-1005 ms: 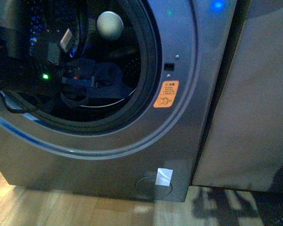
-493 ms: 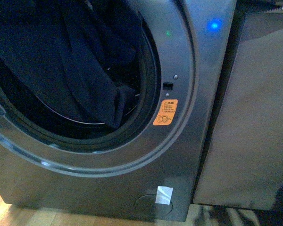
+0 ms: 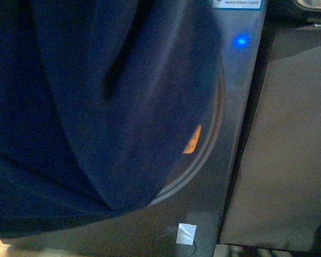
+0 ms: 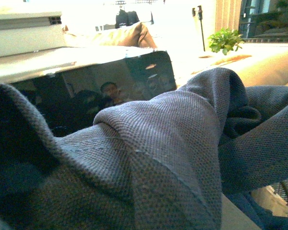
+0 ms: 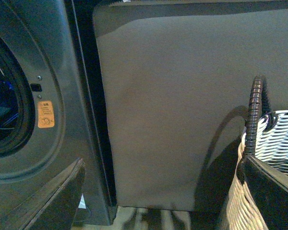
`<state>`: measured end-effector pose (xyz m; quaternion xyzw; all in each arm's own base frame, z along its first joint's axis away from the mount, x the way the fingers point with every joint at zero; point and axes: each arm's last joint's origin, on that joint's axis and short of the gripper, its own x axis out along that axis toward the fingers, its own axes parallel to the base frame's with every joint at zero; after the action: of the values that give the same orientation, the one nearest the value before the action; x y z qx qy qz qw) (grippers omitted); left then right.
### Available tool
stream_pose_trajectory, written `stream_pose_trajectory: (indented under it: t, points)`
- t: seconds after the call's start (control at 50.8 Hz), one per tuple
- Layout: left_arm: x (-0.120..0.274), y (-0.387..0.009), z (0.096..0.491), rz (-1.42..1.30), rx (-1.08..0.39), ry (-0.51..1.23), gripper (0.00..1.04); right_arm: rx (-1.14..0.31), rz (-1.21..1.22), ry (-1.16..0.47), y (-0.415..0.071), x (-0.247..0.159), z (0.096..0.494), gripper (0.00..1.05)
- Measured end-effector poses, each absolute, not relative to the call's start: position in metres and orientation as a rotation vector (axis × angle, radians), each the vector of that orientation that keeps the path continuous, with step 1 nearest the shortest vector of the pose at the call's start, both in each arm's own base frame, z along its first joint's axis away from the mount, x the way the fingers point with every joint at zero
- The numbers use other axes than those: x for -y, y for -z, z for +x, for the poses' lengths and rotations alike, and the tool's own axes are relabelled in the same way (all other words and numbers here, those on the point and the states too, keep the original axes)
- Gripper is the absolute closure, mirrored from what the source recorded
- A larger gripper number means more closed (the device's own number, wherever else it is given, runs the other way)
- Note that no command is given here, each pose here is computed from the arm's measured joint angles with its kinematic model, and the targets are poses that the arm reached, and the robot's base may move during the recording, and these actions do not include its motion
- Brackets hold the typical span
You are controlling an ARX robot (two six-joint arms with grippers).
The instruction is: Collect clothes from washing machine
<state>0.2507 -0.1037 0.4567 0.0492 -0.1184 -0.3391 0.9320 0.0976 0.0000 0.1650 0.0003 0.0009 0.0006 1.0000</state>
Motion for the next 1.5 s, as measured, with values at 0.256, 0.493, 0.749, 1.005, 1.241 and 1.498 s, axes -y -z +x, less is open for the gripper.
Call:
stream_pose_trajectory:
  t: [0.256,0.493,0.749,1.005,1.241,1.498]
  points:
    - [0.149,-0.502,0.259,0.077,0.267,0.748,0.92,-0.002,0.000,-0.001,-0.165,0.000,0.098,0.07]
    - [0.181,-0.542,0.260,0.044,0.319,0.772,0.92,-0.002,0.000,-0.001,-0.165,0.000,0.098,0.07]
    - [0.179,-0.550,0.255,0.034,0.347,0.770,0.92,0.002,0.022,-0.040,-0.166,0.000,0.098,0.07]
    - [0.179,-0.550,0.256,0.035,0.344,0.768,0.92,0.187,0.373,-0.448,-0.252,0.009,0.112,0.07]
    - [0.179,-0.550,0.256,0.035,0.343,0.768,0.92,0.358,0.302,-0.610,-0.333,-0.013,0.138,0.07]
    - [0.179,-0.550,0.256,0.035,0.343,0.768,0.92,0.402,0.153,-0.667,-0.372,-0.049,0.183,0.07]
